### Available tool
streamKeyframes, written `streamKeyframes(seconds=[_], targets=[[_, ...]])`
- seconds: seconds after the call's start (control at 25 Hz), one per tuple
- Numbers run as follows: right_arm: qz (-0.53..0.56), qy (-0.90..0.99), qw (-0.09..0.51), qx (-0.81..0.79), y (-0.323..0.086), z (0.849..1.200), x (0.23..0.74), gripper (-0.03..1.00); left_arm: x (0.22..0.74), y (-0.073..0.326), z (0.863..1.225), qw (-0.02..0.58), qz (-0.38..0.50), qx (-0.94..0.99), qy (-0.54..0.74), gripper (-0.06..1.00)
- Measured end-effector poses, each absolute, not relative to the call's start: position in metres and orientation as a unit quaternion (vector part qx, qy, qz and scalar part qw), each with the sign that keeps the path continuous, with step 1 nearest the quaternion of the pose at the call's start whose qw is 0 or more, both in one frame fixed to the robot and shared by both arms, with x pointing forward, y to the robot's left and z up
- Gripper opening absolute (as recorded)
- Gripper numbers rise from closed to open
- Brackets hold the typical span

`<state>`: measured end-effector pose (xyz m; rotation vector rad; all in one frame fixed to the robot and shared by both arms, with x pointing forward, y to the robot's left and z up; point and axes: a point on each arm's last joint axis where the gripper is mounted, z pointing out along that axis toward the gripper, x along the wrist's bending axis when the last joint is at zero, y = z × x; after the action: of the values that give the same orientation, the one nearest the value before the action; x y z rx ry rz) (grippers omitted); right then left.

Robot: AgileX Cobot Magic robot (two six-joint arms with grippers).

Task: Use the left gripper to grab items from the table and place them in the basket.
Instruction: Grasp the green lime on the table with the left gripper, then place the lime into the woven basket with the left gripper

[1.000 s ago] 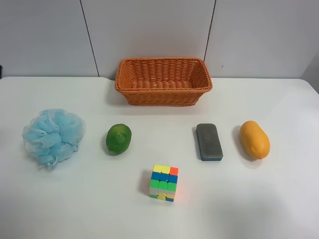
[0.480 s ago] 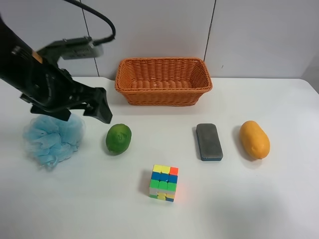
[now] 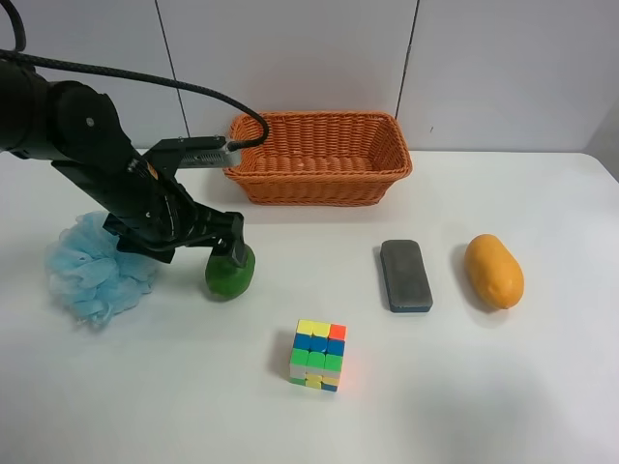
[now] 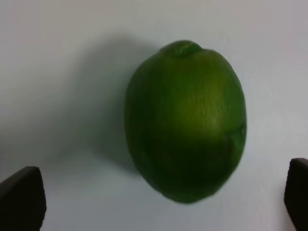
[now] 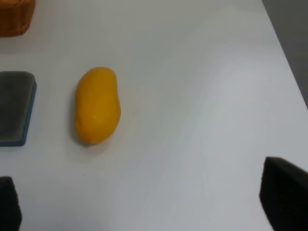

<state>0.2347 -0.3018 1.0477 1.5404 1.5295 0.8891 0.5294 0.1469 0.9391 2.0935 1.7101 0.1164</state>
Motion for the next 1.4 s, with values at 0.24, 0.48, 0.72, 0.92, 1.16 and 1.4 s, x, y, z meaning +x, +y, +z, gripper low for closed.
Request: streamKeyframes(seconds=[0.24, 0.48, 0.72, 0.92, 1.16, 1.4], targets=[[0.349, 0.601, 0.387, 0.605, -0.302, 1.048, 0.235, 0.99, 0.536, 0.143, 0.922, 0.217, 0.043, 0.756, 0.616, 0.99], [0.349, 0.601, 0.387, 0.605, -0.302, 1.048, 0.235, 0.99, 0.538, 0.133, 0.908, 0.223, 0.043, 0.759, 0.610, 0.99], [0.349, 0.601, 0.387, 0.605, -0.302, 1.048, 0.235, 0.99, 0.536, 0.127, 0.897, 0.215, 0.036, 0.765, 0.606, 0.99], [0.349, 0.601, 0.387, 0.605, -0.302, 1.048, 0.235, 0.99, 0.536, 0.127, 0.896, 0.214, 0.036, 0.765, 0.606, 0.85], [0.349, 0.601, 0.387, 0.605, -0.302, 1.048, 0.235, 0.99, 0.536, 0.127, 0.896, 0.215, 0.035, 0.765, 0.607, 0.62], [0.349, 0.601, 0.387, 0.605, -0.302, 1.048, 0.235, 0.99, 0.536, 0.127, 0.896, 0.214, 0.035, 0.765, 0.607, 0.62]])
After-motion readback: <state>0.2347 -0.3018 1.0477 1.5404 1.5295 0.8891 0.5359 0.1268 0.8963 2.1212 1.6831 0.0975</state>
